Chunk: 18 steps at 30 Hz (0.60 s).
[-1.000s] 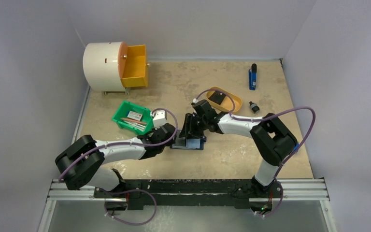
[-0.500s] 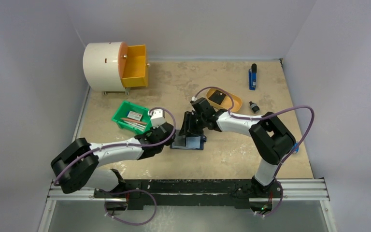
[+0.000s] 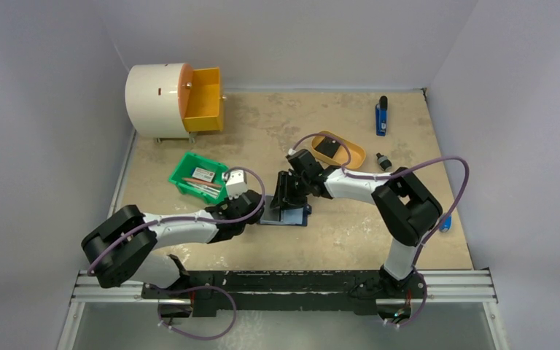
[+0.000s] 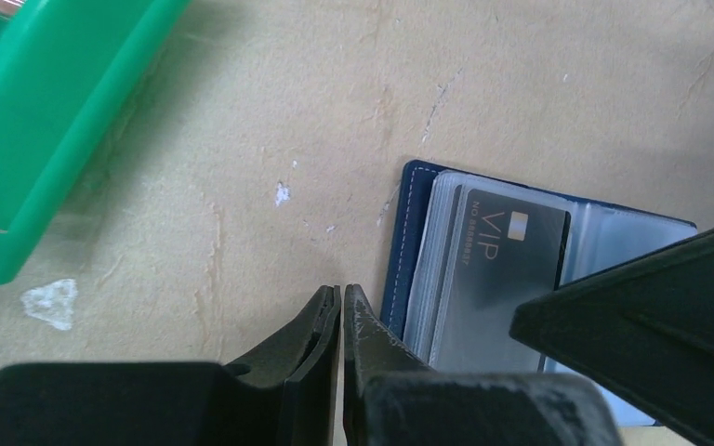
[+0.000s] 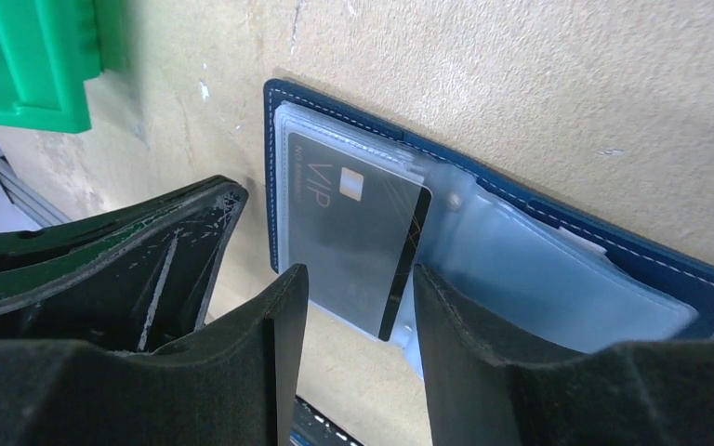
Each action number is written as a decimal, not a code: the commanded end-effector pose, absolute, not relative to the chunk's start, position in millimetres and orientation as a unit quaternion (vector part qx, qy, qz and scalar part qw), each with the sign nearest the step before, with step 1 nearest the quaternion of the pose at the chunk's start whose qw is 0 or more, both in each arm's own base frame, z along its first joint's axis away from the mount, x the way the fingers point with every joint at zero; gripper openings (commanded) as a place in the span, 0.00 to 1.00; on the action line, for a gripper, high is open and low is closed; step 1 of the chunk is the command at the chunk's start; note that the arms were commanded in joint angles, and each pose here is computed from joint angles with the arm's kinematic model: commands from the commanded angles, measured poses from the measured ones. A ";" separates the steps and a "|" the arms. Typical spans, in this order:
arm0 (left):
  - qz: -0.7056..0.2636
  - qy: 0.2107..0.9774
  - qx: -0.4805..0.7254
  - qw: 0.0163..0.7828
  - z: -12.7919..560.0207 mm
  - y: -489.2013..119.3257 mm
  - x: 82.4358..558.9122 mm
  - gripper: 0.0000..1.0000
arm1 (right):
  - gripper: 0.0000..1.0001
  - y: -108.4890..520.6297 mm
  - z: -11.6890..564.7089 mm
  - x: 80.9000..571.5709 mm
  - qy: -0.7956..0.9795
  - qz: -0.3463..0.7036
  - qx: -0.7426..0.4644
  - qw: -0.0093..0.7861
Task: Put the credit cards into the card holder
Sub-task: Insert the credit card into the card holder.
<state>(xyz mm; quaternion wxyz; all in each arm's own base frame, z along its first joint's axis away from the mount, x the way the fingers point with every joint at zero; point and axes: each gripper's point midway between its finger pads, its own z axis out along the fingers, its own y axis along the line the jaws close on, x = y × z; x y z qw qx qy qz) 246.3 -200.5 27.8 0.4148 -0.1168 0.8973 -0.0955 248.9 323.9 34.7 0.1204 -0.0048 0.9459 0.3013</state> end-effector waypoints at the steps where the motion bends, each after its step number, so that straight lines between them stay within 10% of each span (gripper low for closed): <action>1: -0.141 0.889 -0.125 0.418 32.9 -218.5 251.3 0.04 | 0.48 340.1 38.9 247.2 0.941 0.319 -0.022 0.110; 18: -0.142 0.885 -0.128 0.426 39.6 -212.2 249.3 0.04 | 0.47 342.9 58.6 241.3 0.933 0.342 -0.017 0.113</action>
